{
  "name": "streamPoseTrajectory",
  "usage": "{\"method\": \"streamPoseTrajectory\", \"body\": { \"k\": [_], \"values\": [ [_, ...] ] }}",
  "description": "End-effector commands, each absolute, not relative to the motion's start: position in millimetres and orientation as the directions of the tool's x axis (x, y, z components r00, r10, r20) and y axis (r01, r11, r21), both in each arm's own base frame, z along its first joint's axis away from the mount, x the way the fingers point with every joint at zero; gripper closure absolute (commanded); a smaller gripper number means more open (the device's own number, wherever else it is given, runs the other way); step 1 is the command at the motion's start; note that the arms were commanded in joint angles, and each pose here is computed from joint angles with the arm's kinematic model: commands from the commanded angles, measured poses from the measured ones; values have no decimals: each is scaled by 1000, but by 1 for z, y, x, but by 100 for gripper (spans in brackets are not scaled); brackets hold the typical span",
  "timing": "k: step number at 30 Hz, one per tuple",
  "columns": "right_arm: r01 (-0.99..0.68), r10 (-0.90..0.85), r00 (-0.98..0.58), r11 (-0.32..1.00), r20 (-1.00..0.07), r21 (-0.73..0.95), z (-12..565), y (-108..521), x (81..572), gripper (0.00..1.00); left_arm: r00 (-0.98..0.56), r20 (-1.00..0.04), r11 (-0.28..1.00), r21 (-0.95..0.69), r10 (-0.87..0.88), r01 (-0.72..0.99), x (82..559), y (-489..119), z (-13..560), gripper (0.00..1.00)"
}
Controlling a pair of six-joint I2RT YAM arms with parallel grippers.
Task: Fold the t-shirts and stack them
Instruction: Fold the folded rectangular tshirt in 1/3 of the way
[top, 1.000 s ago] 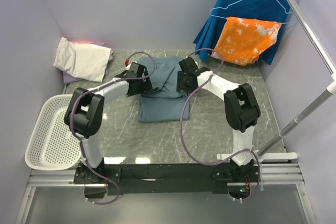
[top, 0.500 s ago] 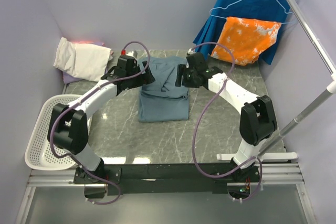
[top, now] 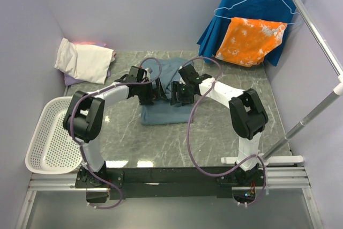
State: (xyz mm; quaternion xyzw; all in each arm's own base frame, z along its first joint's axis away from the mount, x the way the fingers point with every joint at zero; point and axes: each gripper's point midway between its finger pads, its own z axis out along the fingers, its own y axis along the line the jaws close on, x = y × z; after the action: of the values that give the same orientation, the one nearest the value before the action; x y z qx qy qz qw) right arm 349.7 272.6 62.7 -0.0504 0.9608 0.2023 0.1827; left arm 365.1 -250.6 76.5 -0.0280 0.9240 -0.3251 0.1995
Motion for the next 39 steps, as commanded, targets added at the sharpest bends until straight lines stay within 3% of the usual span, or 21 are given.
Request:
{"method": "streamPoseTrajectory", "body": {
  "k": [1,10,15,17,21,24,28,33,37,39],
  "values": [
    [-150,-5,-919,929,-393,339,64,272,368,32,-916,-369,751,-647,-154,134,382,-269,88,1],
    [-92,11,-873,978,-488,186,53,252,423,30,-851,-486,833,-541,-200,114,449,-258,83,1],
    [-22,70,-802,989,-594,147,65,231,470,27,-716,-624,912,-407,-313,-44,487,-205,74,1],
    [21,99,-812,990,-575,141,64,220,480,26,-689,-642,919,-384,-336,-89,490,-186,78,1],
    [29,165,-753,975,-637,219,106,204,490,26,-670,-673,936,-338,-314,-99,473,-168,100,1],
    [-34,152,-766,961,-625,276,119,207,463,25,-683,-655,921,-384,-323,-67,444,-169,115,1],
    [-72,114,-840,945,-530,318,101,211,413,26,-716,-611,896,-441,-336,-45,393,-168,111,1],
    [-87,104,-864,933,-492,350,89,207,373,30,-752,-577,877,-481,-318,-1,343,-172,100,1],
    [-73,103,-889,930,-446,360,69,203,349,32,-760,-570,888,-460,-312,-19,315,-162,83,22],
    [-81,101,-887,926,-450,368,69,205,345,34,-753,-573,886,-462,-323,-28,309,-159,78,24]
  ]
}}
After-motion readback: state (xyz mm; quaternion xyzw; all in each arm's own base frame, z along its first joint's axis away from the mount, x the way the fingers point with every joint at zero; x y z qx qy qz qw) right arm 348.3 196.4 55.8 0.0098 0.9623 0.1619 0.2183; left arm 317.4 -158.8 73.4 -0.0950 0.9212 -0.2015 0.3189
